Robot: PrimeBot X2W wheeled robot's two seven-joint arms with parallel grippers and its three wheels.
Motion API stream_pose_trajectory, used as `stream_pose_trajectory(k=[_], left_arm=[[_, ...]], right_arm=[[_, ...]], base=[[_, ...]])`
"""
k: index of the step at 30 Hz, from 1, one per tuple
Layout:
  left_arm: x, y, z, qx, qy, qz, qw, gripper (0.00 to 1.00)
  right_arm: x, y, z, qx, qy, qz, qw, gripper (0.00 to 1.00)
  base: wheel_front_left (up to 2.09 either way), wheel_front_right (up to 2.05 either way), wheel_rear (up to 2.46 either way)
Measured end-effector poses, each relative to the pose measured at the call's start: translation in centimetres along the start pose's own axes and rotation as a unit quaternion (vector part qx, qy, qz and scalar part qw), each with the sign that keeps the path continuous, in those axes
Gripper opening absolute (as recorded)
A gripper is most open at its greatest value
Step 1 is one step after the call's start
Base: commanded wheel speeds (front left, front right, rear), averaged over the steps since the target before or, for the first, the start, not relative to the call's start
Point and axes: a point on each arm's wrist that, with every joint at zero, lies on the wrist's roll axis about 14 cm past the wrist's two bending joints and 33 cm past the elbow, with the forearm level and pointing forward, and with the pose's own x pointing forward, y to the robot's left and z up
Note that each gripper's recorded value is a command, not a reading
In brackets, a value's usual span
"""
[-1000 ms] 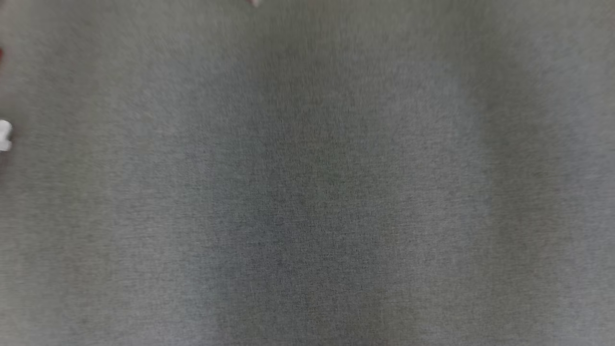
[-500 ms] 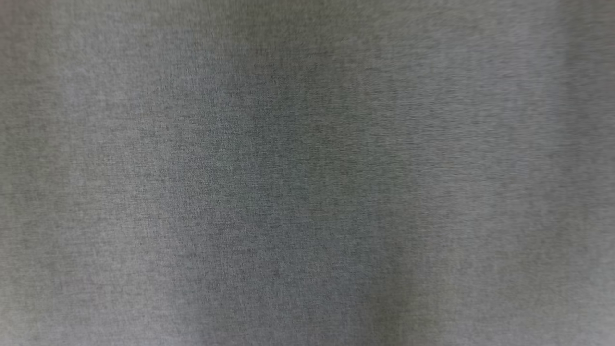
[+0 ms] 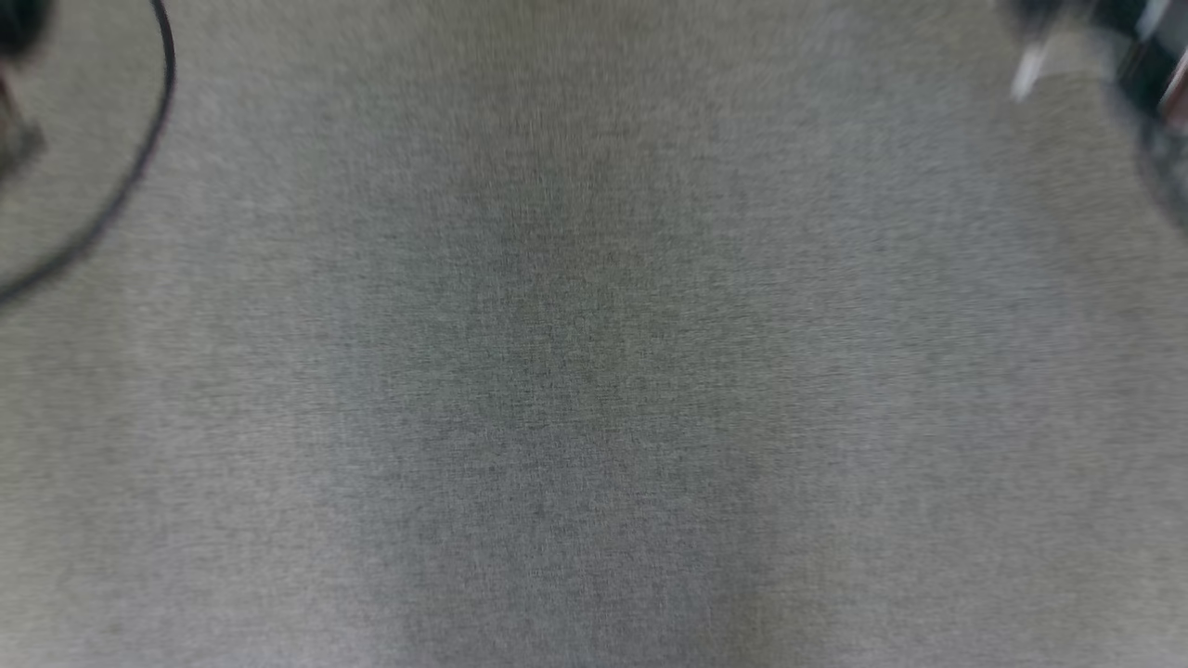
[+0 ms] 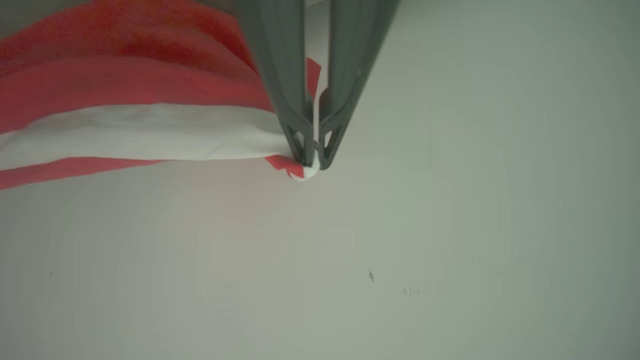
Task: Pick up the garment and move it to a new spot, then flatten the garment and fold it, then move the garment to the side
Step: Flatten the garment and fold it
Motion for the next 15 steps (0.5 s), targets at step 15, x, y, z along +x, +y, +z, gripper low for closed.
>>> stream_pose_trajectory(k=[15], left_arm=[[-17.7,-5.5,-2.9,-0.137,0.05,0.105,0.984,0.0]], right_arm=[[-15.4,7.3,-7.3,0.126,0.093,-0.015,0.987,0.0]], base=[[0.0,0.0,0.0]])
